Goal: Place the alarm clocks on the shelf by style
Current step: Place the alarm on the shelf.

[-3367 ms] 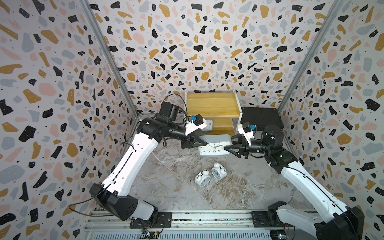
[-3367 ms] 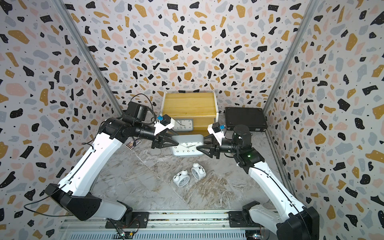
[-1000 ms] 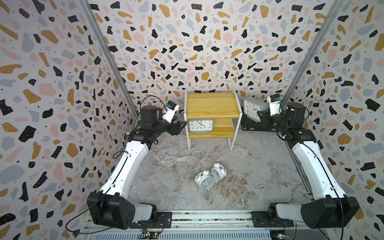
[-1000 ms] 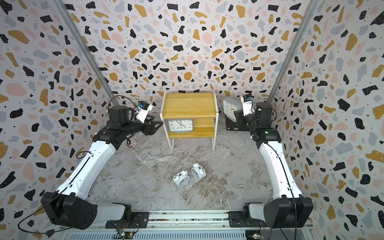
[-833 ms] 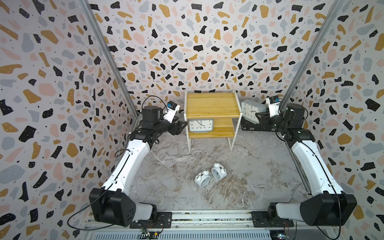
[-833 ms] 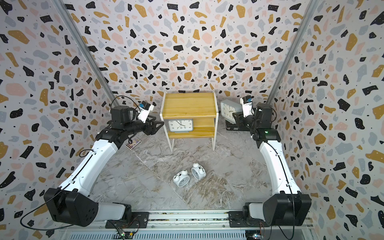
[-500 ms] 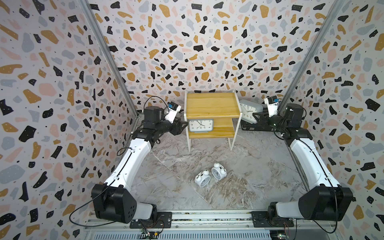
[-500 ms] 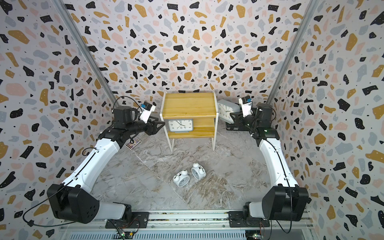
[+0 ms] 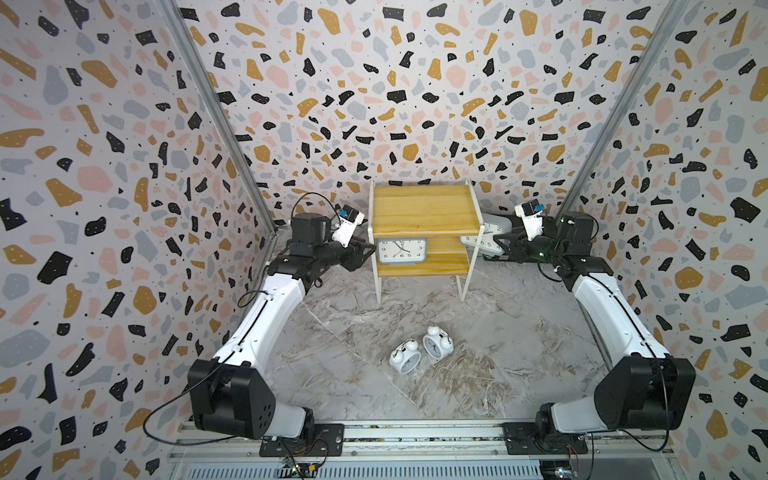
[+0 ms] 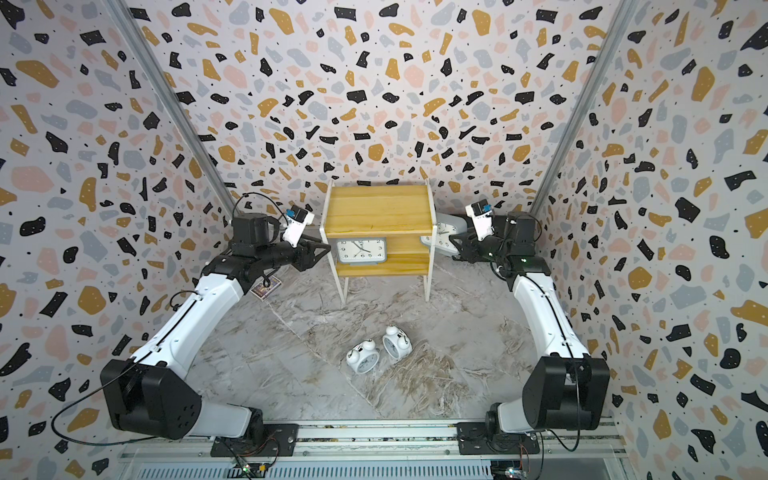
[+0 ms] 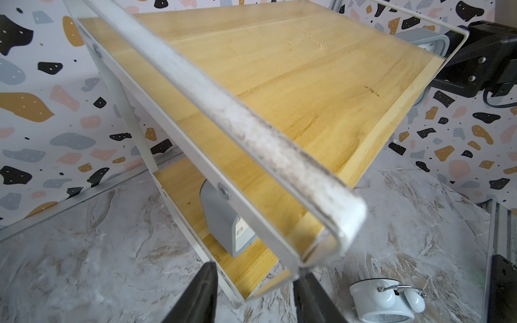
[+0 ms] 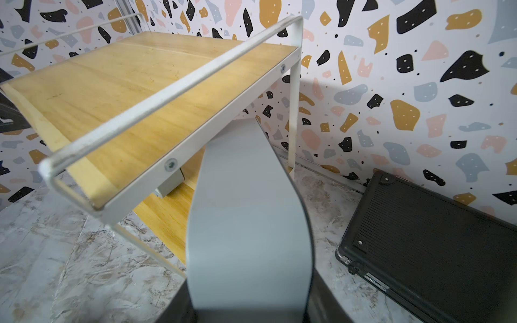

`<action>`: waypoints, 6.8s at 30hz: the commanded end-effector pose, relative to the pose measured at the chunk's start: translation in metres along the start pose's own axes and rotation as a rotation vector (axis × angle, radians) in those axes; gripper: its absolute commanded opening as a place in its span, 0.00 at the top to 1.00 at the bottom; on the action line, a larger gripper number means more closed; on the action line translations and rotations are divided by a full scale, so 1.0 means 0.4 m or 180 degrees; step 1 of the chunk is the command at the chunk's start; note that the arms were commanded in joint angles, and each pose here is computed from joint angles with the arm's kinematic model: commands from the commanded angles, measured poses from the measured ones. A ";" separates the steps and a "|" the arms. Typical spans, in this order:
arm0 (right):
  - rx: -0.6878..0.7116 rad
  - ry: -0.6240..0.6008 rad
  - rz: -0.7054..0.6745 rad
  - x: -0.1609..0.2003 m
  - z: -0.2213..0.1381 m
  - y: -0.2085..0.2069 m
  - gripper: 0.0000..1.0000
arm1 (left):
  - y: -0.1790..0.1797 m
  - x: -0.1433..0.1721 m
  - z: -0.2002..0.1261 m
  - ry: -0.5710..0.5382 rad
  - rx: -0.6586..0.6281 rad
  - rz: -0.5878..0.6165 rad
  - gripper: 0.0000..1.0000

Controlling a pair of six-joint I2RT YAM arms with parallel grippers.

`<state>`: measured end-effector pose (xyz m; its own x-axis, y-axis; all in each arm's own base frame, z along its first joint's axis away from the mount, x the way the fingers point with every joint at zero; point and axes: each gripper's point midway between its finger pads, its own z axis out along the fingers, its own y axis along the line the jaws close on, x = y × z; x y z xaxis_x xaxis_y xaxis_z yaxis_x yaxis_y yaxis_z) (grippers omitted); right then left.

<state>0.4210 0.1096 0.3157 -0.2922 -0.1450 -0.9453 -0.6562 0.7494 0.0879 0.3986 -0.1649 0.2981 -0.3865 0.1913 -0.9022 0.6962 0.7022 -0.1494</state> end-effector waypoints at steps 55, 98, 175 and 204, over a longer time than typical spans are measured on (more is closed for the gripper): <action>-0.1601 -0.0577 -0.0527 0.027 0.101 0.086 0.75 | 0.039 0.002 -0.001 -0.0009 -0.0210 -0.0043 0.63; -0.1853 -0.0523 -0.0333 0.067 0.163 0.105 0.68 | 0.032 0.009 0.006 0.0017 -0.0127 -0.0031 0.63; -0.1308 -0.0614 -0.0481 0.003 0.058 0.065 0.30 | 0.023 0.009 0.008 0.0025 -0.0045 -0.0043 0.62; -0.1282 -0.0296 -0.0010 0.134 0.114 0.050 0.82 | 0.017 0.013 0.010 0.0041 0.0003 -0.0060 0.62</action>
<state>0.4265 0.1398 0.2429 -0.2586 -0.0784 -0.9628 -0.8652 0.4621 0.1947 0.4001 -0.1620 0.2879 -0.4214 0.1887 -0.8870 0.6814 0.7114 -0.1723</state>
